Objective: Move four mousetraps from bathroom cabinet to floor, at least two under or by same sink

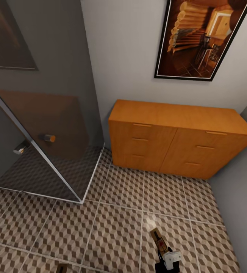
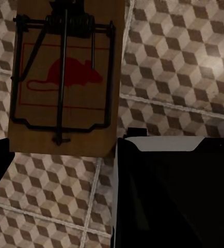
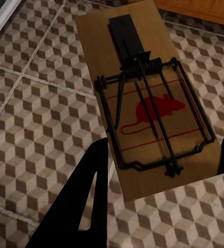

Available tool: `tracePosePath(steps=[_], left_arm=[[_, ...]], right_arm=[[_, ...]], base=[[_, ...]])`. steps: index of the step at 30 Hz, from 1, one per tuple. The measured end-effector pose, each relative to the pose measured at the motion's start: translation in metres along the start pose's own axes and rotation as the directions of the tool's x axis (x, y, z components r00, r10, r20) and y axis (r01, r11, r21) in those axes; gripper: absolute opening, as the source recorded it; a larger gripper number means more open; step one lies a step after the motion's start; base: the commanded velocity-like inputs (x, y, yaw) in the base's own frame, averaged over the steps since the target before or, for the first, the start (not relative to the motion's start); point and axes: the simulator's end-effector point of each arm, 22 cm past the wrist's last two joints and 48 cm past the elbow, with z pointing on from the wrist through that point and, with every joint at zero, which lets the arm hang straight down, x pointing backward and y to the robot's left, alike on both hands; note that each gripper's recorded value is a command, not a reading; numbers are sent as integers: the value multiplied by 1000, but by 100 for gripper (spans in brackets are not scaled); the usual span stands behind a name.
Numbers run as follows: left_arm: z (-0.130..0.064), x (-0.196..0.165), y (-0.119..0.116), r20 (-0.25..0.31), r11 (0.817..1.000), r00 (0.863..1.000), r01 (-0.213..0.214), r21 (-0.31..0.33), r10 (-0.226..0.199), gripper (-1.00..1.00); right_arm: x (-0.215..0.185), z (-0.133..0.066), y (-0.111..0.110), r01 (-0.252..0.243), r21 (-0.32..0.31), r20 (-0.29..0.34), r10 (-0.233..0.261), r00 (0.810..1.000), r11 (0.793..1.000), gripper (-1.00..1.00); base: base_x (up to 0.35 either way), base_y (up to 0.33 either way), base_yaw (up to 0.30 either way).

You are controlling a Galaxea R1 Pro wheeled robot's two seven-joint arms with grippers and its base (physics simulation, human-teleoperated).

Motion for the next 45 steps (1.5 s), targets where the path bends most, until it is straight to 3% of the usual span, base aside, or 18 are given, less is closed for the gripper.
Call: tracePosePath(steps=[45], left_arm=[[-2, -30, 0, 70, 1000, 998, 9, 0, -9, -100]], right_arm=[[-33, 1, -4, 9, 8, 71, -9, 997, 1000, -100]], base=[[0, 0, 0]])
